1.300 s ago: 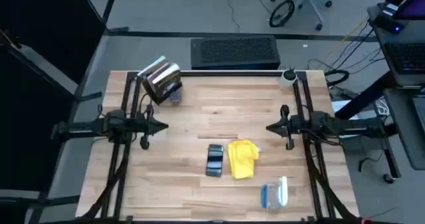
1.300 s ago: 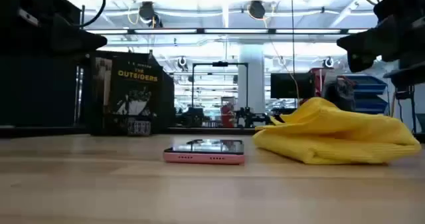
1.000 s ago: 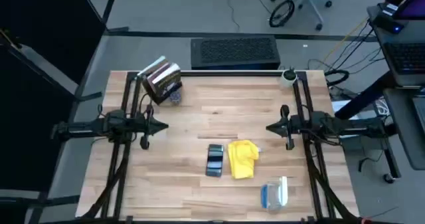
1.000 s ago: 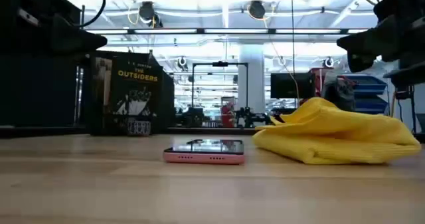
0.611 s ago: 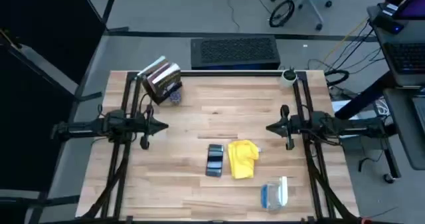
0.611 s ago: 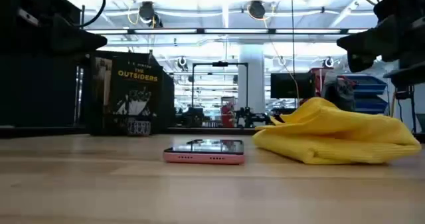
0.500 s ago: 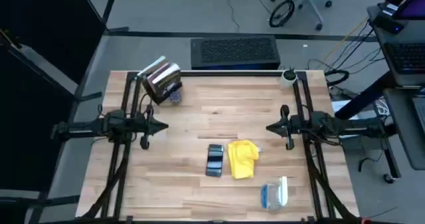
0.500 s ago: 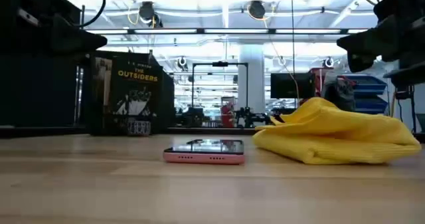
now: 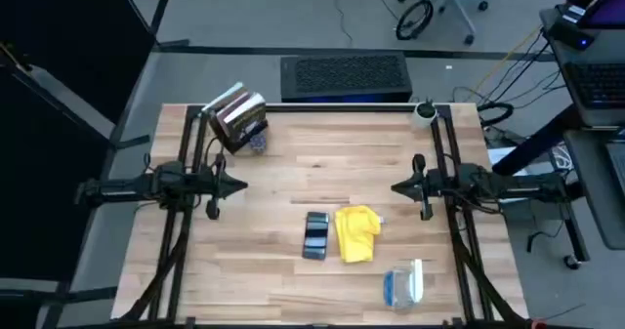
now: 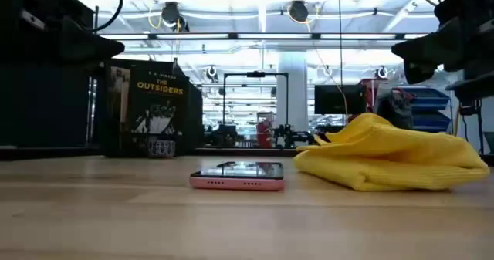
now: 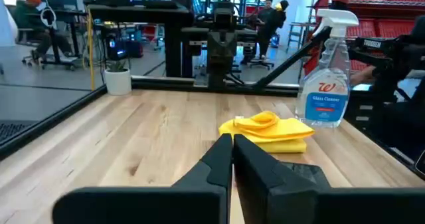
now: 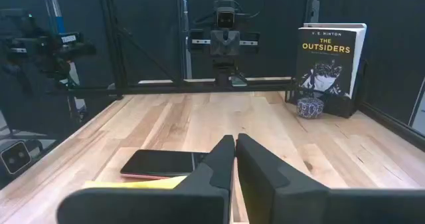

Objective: Apply microfiber cloth

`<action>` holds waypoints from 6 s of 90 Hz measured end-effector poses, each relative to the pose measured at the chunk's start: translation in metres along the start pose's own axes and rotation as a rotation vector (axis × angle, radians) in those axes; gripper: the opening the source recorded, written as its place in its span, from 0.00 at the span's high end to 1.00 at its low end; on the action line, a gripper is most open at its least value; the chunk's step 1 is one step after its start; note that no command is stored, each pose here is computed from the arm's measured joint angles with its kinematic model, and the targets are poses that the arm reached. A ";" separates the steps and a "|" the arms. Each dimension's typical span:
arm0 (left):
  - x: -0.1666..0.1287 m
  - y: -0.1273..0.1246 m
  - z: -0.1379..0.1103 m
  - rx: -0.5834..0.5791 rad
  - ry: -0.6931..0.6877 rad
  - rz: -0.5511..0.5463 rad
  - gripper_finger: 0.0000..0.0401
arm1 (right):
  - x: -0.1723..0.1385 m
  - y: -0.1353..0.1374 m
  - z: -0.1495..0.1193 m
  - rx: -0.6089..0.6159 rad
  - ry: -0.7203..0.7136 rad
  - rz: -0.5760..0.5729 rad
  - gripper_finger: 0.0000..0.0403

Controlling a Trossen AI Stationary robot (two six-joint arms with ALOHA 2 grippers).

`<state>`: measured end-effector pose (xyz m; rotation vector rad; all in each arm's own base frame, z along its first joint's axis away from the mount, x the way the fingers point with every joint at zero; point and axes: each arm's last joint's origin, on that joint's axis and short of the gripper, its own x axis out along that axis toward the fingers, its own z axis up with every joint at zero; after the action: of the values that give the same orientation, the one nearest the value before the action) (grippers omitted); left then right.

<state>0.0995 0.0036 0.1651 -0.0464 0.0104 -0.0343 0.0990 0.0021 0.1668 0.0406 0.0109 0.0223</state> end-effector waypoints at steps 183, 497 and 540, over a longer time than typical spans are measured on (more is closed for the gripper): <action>0.000 0.000 0.000 0.000 0.000 0.000 1.00 | 0.000 0.000 0.000 0.000 0.000 0.000 0.99; 0.012 0.004 -0.021 -0.608 0.215 0.135 1.00 | 0.273 0.103 -0.029 1.153 0.945 -0.592 0.43; 0.020 -0.005 -0.039 -0.706 0.417 0.144 1.00 | 0.281 0.104 -0.041 1.174 0.810 -0.659 0.43</action>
<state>0.1192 -0.0036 0.1261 -0.7437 0.4429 0.1061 0.3775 0.1139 0.1267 1.1974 0.8478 -0.6338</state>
